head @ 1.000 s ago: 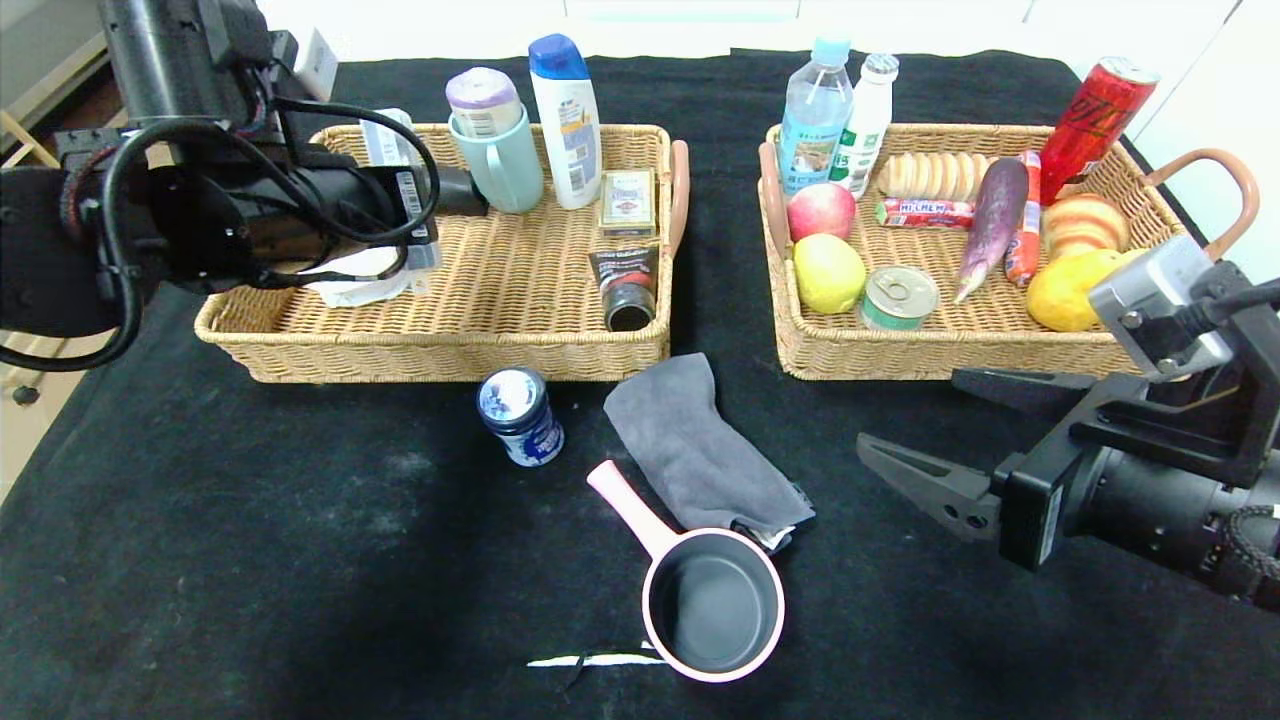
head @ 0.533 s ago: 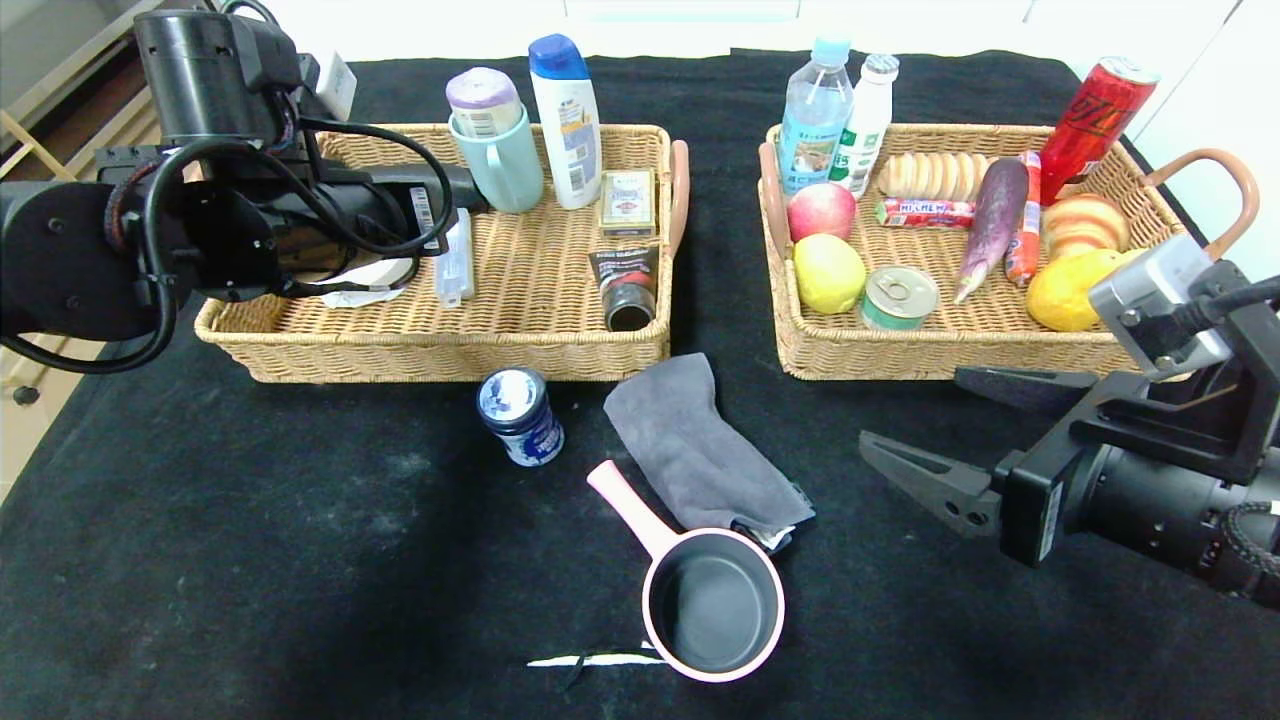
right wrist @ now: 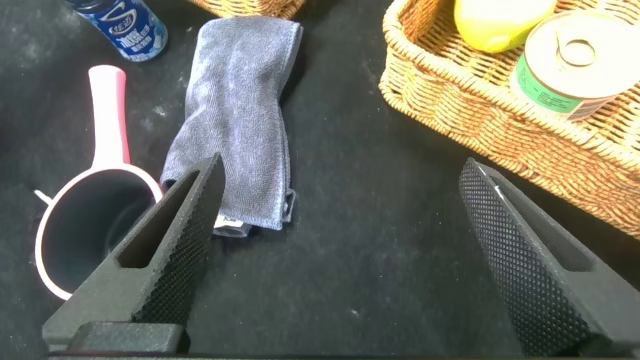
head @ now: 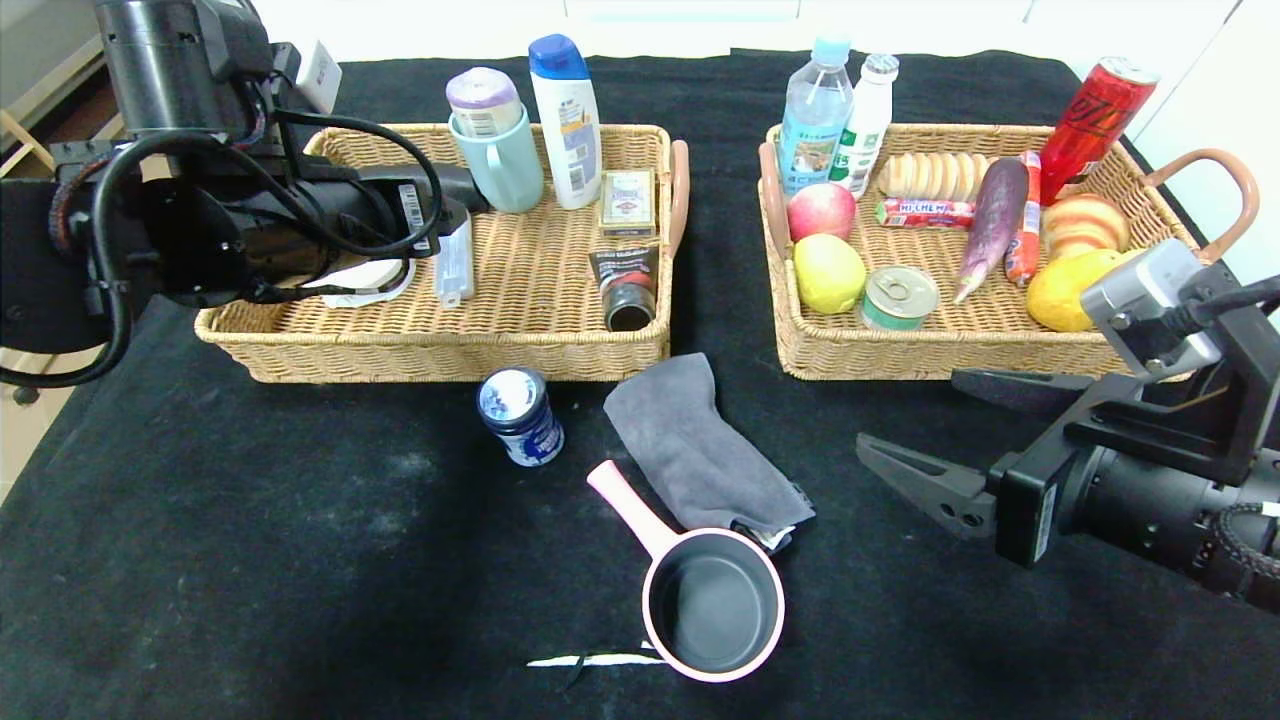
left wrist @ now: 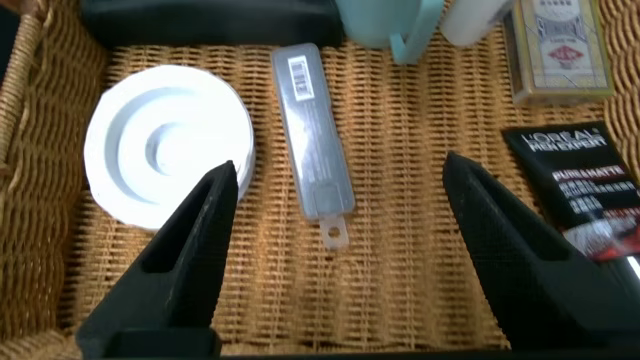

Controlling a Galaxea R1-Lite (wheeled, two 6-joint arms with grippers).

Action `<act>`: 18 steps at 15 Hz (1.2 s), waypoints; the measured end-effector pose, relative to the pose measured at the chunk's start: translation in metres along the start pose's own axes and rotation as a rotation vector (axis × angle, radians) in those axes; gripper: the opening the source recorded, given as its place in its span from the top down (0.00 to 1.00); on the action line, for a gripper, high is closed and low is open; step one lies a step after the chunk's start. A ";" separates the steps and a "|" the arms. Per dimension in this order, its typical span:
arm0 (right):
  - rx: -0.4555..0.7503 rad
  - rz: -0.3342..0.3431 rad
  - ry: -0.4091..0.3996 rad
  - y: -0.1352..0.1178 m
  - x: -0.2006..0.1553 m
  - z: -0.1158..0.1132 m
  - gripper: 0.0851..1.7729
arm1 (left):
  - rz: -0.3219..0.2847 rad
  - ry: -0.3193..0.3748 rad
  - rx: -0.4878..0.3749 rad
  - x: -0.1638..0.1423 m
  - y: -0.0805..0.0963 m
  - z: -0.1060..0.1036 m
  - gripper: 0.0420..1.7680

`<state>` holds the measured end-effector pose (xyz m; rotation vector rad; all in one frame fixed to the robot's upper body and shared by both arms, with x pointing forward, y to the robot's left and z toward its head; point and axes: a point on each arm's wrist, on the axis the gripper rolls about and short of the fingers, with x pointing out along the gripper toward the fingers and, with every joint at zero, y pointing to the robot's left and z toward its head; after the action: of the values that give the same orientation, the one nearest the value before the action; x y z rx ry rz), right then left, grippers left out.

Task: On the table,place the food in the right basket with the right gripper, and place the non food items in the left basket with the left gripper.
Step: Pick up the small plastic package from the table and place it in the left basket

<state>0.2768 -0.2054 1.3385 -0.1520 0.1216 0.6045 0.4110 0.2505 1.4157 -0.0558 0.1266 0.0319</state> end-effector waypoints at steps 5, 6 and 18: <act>0.000 0.000 0.003 0.000 0.000 -0.001 0.04 | -0.081 0.059 0.030 -0.052 -0.002 -0.017 0.09; 0.000 0.001 0.003 0.000 0.000 -0.001 0.04 | -0.104 0.078 0.042 -0.064 -0.004 -0.023 0.09; -0.004 0.006 0.016 0.003 0.002 -0.004 0.04 | -0.282 0.199 0.120 -0.114 -0.029 -0.072 0.04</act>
<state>0.2762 -0.2029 1.3342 -0.1606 0.1363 0.6099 0.2895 0.2141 1.3604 0.0434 0.3180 -0.2634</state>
